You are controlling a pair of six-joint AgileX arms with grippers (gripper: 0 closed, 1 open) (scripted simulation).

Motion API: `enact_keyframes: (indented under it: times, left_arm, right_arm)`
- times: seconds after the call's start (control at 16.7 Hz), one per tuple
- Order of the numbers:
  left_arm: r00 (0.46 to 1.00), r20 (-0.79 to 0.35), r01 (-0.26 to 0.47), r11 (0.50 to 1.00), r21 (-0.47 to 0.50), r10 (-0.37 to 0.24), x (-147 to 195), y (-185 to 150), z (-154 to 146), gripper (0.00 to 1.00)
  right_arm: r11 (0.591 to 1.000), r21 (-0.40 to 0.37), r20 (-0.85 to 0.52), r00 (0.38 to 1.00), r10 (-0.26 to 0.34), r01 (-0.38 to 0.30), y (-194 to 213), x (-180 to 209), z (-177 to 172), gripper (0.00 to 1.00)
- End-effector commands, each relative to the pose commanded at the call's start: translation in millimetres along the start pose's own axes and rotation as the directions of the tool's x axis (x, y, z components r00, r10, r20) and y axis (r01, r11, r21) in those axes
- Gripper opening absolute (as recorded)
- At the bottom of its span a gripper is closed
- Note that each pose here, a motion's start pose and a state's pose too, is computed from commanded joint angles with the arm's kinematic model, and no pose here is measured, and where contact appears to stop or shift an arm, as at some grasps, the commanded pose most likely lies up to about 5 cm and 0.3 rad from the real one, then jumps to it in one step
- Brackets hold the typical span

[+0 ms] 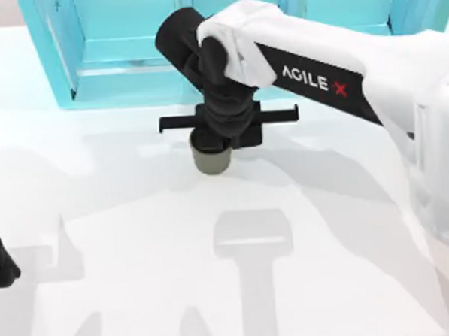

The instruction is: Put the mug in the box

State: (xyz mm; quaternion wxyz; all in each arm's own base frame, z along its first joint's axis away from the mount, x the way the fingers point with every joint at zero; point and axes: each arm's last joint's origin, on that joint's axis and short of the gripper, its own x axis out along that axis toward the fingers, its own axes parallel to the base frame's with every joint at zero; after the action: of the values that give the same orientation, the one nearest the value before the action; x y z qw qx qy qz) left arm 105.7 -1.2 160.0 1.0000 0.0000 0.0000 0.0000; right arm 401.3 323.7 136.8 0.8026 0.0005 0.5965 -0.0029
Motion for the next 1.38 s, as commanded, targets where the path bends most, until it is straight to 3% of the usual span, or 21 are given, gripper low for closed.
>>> enact_keyframes:
  times: [0.24,0.54,0.66,0.84,1.08,1.38]
  left_arm:
    - [1.000,0.000,0.000,1.000,0.000,0.000,0,0,0,1.00]
    - [1.000,0.000,0.000,1.000,0.000,0.000,0,0,0,1.00]
    - [1.000,0.000,0.000,1.000,0.000,0.000,0,0,0,1.00]
    - [1.000,0.000,0.000,1.000,0.000,0.000,0,0,0,1.00]
    - [1.000,0.000,0.000,1.000,0.000,0.000,0,0,0,1.00]
    - [1.000,0.000,0.000,1.000,0.000,0.000,0,0,0,1.00]
  right_arm:
    - [0.999,-0.023,-0.056,0.998,-0.025,0.023,-68,-17,24,0.00]
    - [0.999,-0.037,-0.086,0.996,-0.018,0.015,-228,-71,47,0.00]
    - [1.000,-0.019,-0.065,0.998,-0.016,0.014,-305,-100,37,0.00]
    - [1.000,-0.005,-0.041,0.999,-0.024,0.024,-396,-139,-7,0.00]
    - [1.000,-0.002,-0.036,0.999,-0.022,0.022,-444,-165,-66,0.00]
    - [1.000,-0.001,-0.037,0.999,-0.017,0.017,-450,-169,-79,0.00]
